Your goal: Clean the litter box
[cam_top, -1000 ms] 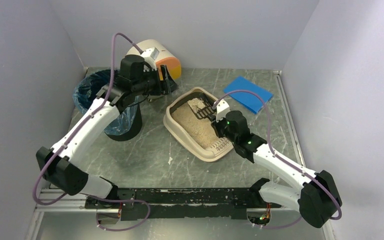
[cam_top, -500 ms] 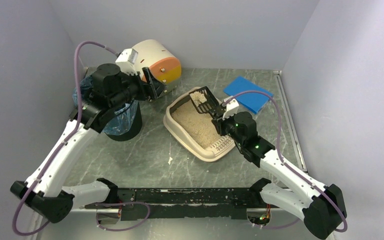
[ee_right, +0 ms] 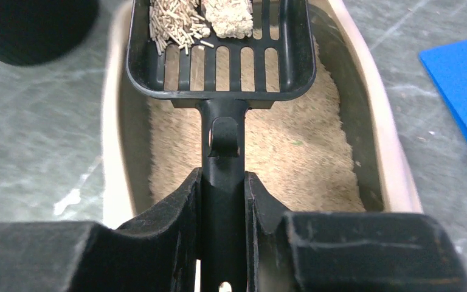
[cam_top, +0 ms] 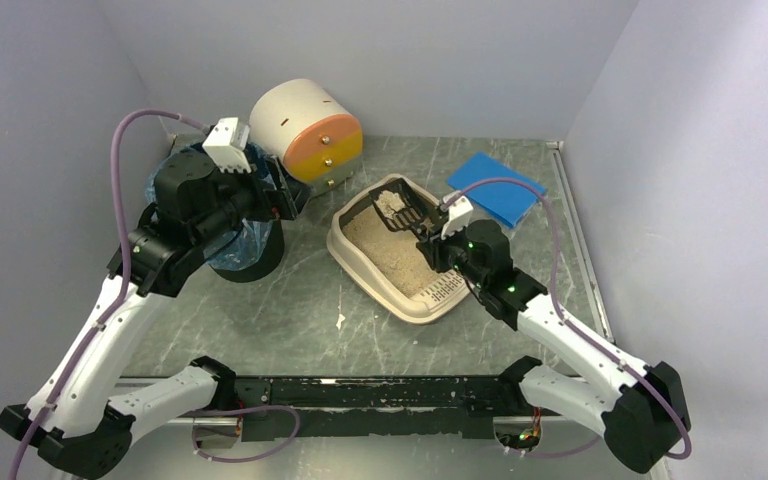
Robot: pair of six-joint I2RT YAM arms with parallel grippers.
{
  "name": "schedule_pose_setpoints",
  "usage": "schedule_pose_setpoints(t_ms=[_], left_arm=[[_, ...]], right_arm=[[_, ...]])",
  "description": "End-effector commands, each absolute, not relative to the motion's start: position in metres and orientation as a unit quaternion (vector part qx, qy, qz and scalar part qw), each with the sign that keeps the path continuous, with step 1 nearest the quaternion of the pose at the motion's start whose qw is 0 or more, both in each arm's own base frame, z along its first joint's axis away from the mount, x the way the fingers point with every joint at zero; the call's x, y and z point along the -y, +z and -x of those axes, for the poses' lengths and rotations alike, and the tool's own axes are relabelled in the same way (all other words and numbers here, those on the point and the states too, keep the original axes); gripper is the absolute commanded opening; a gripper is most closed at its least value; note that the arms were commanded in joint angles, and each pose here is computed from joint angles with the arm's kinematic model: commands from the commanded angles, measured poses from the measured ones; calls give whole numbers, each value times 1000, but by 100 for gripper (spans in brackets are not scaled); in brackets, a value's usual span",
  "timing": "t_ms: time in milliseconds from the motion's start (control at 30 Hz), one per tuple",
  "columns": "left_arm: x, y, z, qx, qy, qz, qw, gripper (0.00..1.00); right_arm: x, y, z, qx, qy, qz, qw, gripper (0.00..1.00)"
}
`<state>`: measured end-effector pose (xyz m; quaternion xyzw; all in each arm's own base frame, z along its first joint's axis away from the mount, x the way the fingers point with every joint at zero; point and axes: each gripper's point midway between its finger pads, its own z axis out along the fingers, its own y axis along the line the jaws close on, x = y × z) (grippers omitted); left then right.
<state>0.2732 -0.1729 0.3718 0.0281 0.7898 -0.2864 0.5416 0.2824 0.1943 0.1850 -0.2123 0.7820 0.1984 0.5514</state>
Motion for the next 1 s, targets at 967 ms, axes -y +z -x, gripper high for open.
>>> schedule_pose_setpoints(t_ms=[967], left_arm=[[114, 423, -256, -756, -192, -5, 626, 99]], right_arm=[[-189, 168, -310, -802, 83, 292, 514, 0]])
